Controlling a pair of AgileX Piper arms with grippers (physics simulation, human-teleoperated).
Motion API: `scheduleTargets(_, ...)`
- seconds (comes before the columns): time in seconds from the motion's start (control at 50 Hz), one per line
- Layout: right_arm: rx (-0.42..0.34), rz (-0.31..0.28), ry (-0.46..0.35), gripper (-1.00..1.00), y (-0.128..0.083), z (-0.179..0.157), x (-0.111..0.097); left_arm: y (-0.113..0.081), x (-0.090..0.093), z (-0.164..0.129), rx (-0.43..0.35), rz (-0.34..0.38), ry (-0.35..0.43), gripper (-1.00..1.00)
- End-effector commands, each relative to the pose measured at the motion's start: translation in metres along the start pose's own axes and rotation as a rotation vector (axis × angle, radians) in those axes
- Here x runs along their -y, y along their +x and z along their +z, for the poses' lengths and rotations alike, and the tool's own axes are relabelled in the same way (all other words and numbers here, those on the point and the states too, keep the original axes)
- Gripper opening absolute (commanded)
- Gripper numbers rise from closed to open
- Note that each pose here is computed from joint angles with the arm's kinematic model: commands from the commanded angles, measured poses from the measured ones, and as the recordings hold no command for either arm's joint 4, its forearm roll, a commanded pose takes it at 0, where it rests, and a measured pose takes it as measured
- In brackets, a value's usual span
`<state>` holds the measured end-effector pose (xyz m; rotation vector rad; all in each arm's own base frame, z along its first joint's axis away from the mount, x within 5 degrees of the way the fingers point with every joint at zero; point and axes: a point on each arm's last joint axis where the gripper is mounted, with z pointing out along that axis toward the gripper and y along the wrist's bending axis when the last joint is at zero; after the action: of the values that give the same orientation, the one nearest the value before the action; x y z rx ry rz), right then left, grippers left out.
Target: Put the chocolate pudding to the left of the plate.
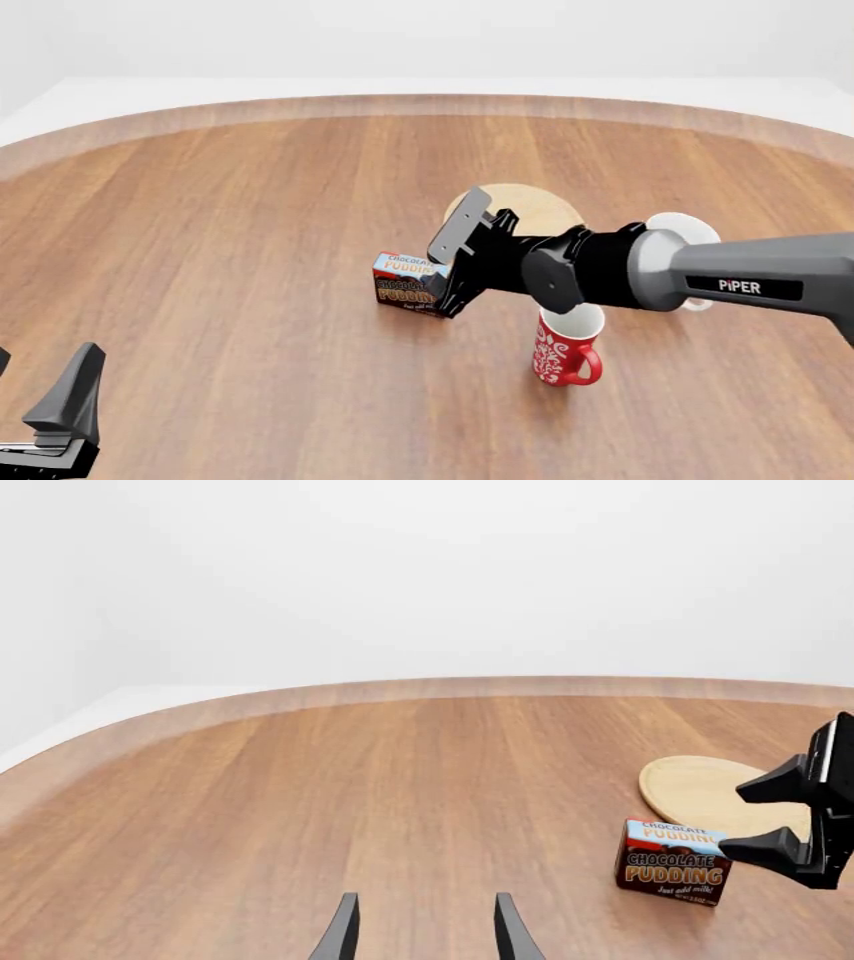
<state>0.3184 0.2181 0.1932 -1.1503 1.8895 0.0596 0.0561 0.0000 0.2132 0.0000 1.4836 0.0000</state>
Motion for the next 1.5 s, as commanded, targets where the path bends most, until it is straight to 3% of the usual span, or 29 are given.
scheduleTargets(0.02, -0.023, 0.022, -0.002, 1.00, 0.011, 0.020, -0.001, 0.000, 0.000, 0.000, 0.000, 0.000, 0.000, 1.00)
scheduleTargets(0.58, -0.025, 0.024, -0.029, 1.00, 0.017, 0.025, -0.017, 0.000, 0.000, 0.000, 0.000, 0.000, 0.000, 1.00)
scheduleTargets(1.5, -0.034, 0.036, -0.031, 1.00, 0.022, 0.042, -0.019, 0.000, 0.000, 0.000, 0.000, 0.000, 0.000, 1.00)
